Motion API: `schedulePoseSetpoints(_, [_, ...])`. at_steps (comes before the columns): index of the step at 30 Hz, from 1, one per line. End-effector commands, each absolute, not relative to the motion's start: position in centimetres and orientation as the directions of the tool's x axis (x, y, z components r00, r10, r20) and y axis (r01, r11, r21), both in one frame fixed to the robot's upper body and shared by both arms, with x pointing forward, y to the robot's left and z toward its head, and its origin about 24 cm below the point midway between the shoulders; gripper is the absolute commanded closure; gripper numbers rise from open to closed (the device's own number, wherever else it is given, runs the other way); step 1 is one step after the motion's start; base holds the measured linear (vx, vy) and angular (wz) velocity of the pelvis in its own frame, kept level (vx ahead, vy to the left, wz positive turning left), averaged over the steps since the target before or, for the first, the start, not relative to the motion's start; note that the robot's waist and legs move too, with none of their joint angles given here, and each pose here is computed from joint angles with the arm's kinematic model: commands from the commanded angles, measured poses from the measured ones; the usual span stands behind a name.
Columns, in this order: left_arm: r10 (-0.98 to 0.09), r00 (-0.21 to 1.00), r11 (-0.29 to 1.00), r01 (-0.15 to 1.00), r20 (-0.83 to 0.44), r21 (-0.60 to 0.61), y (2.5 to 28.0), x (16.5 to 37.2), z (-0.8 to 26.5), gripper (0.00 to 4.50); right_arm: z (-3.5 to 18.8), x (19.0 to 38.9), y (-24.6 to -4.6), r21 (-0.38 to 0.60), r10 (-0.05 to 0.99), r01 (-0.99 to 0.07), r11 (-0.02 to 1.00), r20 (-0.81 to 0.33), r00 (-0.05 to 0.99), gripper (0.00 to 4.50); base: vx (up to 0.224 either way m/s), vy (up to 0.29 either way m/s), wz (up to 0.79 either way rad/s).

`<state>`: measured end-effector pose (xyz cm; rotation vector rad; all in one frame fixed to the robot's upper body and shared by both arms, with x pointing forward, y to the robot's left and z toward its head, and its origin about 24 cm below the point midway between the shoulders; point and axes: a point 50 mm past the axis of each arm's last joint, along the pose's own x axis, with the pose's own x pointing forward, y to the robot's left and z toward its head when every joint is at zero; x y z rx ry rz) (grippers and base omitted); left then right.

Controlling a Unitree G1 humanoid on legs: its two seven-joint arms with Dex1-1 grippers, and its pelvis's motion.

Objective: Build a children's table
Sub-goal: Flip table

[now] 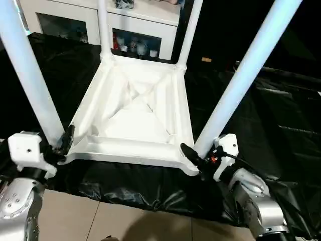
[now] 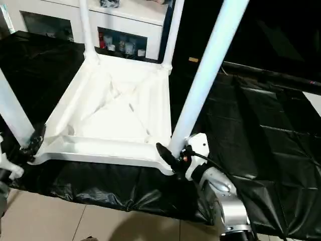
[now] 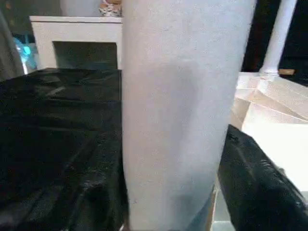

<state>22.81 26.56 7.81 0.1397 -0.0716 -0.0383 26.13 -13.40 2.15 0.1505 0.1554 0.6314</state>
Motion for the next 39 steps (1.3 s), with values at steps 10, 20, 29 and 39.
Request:
schedulePoseSetpoints(10, [-0.103,0.992,0.986,0.111,-0.07,0.126,25.4,24.1,6.4,2.44,2.3,27.3,-15.0,0.179,0.462,-0.438,0.881,-0.129,0.877,2.48,0.0,0.0,0.0])
schedulePoseSetpoints(20, [-0.248,0.964,0.955,0.26,-0.095,0.143,22.6,28.0,6.7,2.47,2.2,28.2,-16.5,0.135,0.305,-0.285,0.949,-0.161,0.939,2.56,0.0,0.0,0.0])
schedulePoseSetpoints(29, [-0.313,0.945,0.941,0.322,-0.099,0.106,20.1,29.2,6.4,2.48,2.5,27.9,-17.4,0.083,0.225,-0.214,0.973,-0.155,0.962,2.57,0.0,0.0,0.0])
schedulePoseSetpoints(39, [-0.252,0.958,0.964,0.261,-0.138,0.052,20.7,29.5,5.8,2.48,2.5,28.3,-17.4,0.067,0.235,-0.227,0.972,-0.138,0.962,1.56,0.0,0.0,0.0])
